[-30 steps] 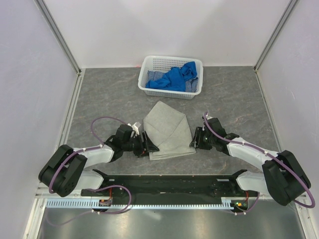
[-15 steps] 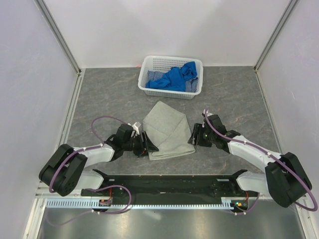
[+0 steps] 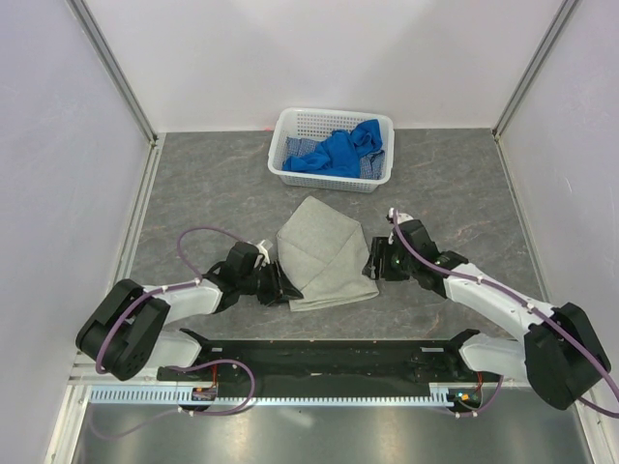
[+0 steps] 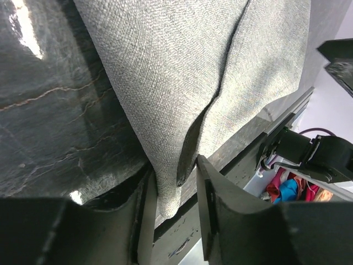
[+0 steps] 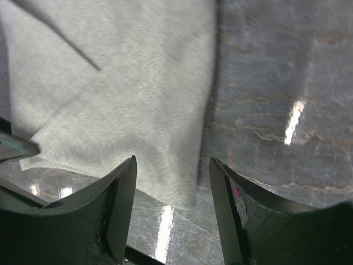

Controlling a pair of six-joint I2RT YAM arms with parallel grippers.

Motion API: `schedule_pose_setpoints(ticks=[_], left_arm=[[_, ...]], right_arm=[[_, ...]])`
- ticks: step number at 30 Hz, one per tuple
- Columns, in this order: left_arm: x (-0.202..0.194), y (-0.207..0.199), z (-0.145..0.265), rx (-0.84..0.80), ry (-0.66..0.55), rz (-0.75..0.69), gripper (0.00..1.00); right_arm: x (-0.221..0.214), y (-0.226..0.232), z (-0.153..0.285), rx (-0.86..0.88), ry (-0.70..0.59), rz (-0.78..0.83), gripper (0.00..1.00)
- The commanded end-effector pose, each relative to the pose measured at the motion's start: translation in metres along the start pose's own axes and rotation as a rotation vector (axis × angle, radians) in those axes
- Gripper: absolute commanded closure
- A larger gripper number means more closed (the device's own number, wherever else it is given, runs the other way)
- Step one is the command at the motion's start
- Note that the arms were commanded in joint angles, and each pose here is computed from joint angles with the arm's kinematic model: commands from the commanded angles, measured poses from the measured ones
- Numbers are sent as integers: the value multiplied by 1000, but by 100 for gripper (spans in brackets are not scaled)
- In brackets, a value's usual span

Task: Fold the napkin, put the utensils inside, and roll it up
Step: Roll the napkin with the utensil

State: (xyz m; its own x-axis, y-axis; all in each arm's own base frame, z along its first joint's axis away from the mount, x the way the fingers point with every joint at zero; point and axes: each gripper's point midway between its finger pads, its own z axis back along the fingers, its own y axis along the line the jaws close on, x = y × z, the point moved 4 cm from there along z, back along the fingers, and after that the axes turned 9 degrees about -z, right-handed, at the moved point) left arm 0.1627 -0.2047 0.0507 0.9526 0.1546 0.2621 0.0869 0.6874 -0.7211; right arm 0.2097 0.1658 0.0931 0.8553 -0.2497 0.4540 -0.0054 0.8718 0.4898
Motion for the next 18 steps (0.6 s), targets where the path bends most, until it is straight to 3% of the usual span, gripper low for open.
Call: schedule_pose_setpoints(ticks=[1,6,9,18], left_arm=[[-1,-6,-3,-41,34,-37,67],[-5,-11,-4,-78,95,-14,93],[-6,-16,-3,-95,126,1,98],[1,-17,10,-138,177,65,98]], right_arm=[[29,32,16,43,-153,188,37],[22,62,20,120,-204,375,36],[8,76,18,130,-215,494,35],[-49,127,9,228,-282,770,30]])
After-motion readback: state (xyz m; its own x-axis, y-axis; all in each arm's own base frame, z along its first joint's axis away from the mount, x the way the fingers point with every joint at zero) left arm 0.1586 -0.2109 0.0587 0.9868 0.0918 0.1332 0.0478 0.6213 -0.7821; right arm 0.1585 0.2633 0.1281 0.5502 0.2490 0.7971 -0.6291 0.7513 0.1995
